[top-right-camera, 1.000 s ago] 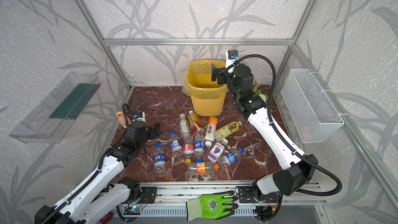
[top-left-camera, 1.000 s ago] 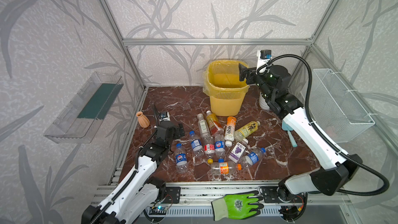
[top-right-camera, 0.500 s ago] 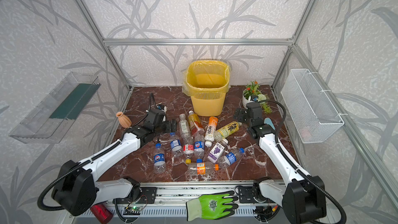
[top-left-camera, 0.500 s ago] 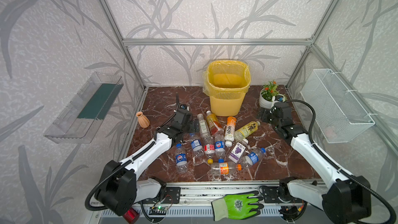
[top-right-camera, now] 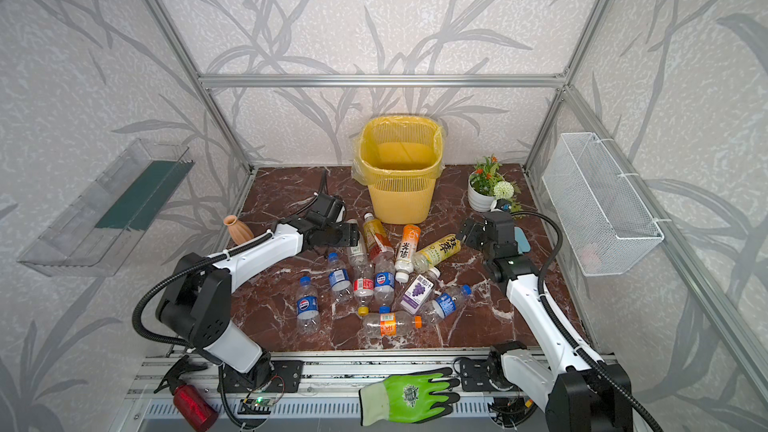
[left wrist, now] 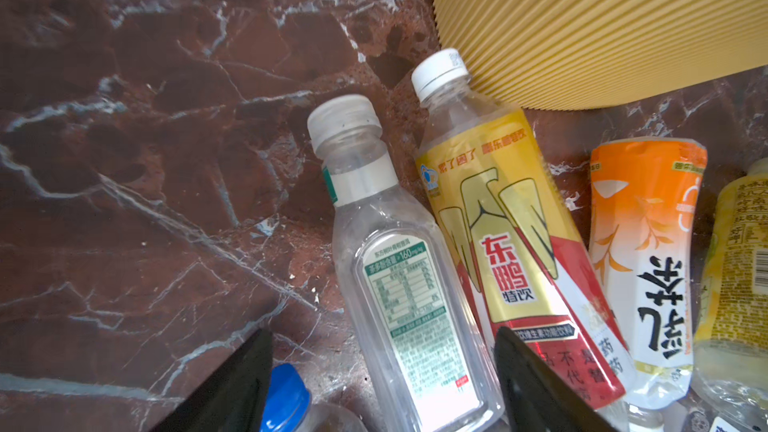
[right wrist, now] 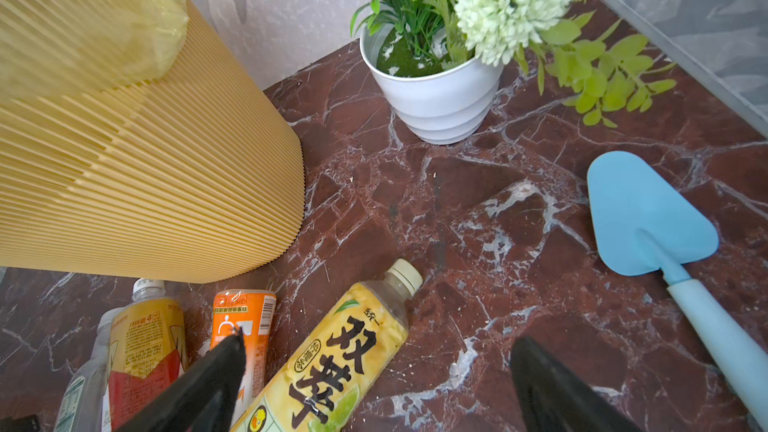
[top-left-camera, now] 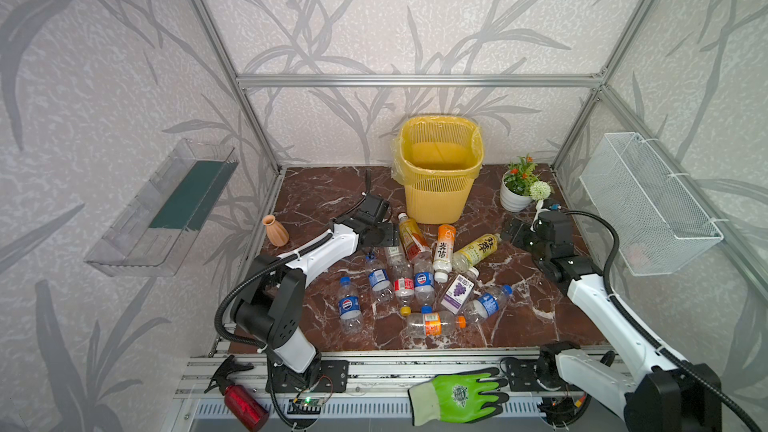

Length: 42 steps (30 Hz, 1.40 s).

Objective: Throw the plastic bottles in the bin
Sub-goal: 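Lower the left gripper onto the clear green-labelled bottle while the right arm withdraws, then close the left gripper on the clear bottle and lift it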

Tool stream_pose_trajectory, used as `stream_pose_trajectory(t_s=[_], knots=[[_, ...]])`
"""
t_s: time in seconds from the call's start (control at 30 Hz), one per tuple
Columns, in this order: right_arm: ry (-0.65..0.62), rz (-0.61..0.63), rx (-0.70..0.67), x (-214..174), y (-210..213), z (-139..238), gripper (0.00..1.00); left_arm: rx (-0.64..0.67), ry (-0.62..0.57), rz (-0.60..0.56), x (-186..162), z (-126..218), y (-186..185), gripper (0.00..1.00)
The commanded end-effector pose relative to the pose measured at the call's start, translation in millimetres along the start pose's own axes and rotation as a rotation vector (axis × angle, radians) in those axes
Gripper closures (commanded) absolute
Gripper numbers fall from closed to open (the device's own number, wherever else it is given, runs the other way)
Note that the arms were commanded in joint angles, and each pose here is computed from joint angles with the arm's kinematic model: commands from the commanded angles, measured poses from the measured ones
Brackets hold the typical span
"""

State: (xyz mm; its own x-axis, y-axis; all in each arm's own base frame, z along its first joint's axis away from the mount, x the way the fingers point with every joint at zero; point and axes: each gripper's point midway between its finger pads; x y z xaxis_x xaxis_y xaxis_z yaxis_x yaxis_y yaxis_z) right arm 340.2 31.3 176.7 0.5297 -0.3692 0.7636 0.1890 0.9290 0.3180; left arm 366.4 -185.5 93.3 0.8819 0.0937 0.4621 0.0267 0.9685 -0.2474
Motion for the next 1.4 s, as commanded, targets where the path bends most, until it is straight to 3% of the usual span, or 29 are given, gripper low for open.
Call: stream_pose_trajectory(t_s=[0.0,1.13,1.37], knots=[[0.012,-0.034,0.005,-4.9,-2.9,-4.5,0.01,0.006,0.070,0.037,-8.9,-4.7,-2.4,0.20],[0.046,-0.115,-0.017,-16.9,-27.9,-13.8,0.01,0.154,0.161,0.045,-3.0,-44.9,9.5,0.29],[0.037,-0.135,-0.021,-16.4,-32.8,-11.0,0.01,0.153,0.167,0.051,-2.0,-50.6,8.4,0.36]])
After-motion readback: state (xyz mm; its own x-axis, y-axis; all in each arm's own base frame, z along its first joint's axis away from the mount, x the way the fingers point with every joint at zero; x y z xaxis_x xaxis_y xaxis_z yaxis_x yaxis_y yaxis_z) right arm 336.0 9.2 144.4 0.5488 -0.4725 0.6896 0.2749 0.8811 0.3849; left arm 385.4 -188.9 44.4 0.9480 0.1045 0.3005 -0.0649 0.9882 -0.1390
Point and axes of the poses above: each gripper's point midway between its finger pads, its own z axis back along the fingers, its own y axis along the line the jaws close on, x = y × z, and after that the axes turned 3 degrees about z, right-handed
